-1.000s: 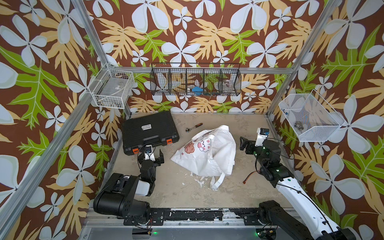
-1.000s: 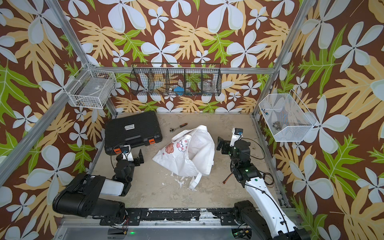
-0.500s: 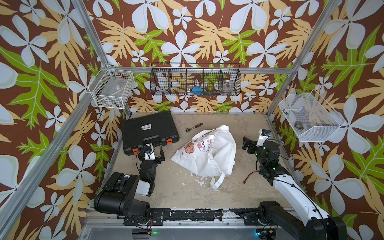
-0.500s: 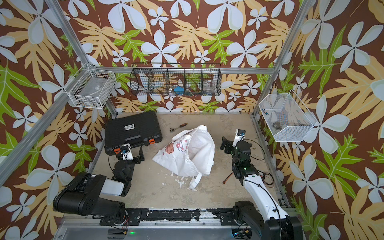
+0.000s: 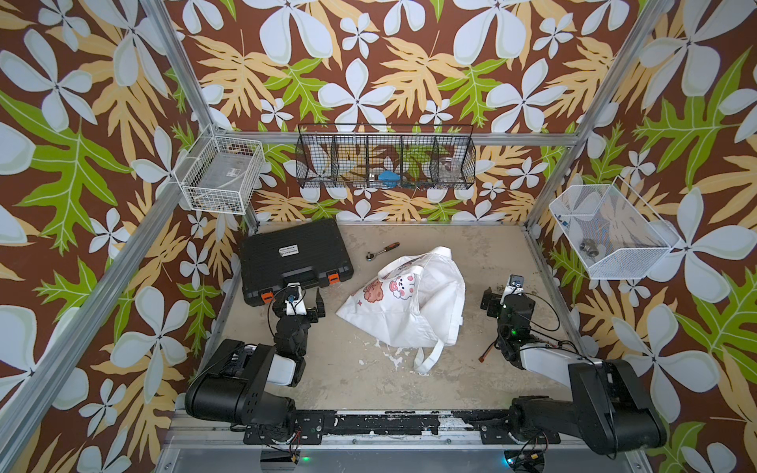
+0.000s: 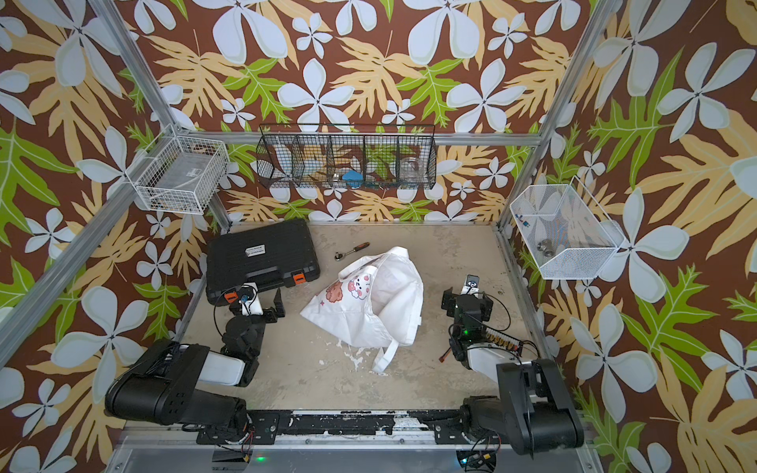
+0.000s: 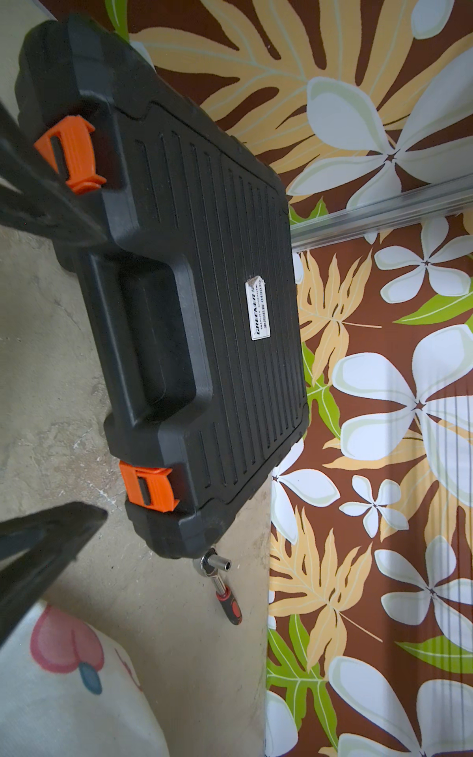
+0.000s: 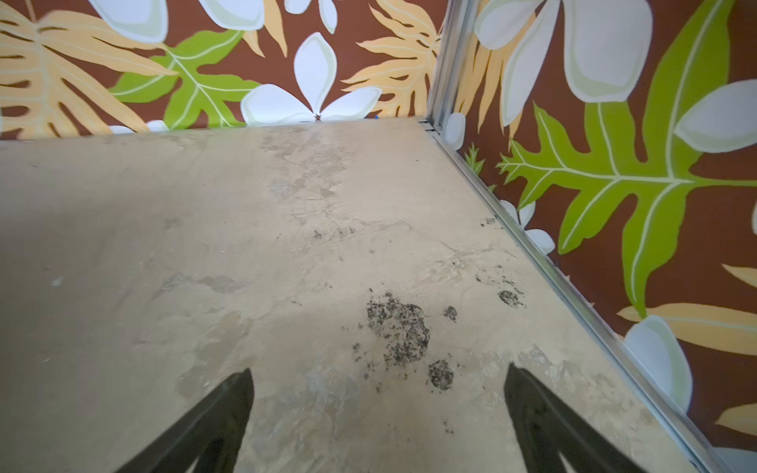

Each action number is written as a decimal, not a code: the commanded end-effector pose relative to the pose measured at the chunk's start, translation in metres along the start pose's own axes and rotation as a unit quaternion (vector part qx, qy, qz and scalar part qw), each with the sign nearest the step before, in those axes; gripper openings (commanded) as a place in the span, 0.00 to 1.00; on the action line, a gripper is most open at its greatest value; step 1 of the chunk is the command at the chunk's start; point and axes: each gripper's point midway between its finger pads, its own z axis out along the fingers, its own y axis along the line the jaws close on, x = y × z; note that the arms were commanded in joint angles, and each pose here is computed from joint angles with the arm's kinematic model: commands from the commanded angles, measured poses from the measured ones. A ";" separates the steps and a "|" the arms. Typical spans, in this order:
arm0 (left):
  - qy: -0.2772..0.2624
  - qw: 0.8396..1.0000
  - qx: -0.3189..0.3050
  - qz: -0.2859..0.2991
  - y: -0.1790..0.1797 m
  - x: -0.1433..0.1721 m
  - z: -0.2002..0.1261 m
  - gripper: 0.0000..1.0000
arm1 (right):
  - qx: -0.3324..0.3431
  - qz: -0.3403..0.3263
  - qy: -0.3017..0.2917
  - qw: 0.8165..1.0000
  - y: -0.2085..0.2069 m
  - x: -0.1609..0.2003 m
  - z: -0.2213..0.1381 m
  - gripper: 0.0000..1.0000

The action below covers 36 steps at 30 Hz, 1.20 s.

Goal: Place the art knife into the pouch
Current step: Reset both arms

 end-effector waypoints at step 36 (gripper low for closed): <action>-0.012 1.000 0.004 -0.010 -0.001 -0.007 0.002 1.00 | -0.113 -0.010 -0.094 0.989 0.030 -0.017 -0.007 1.00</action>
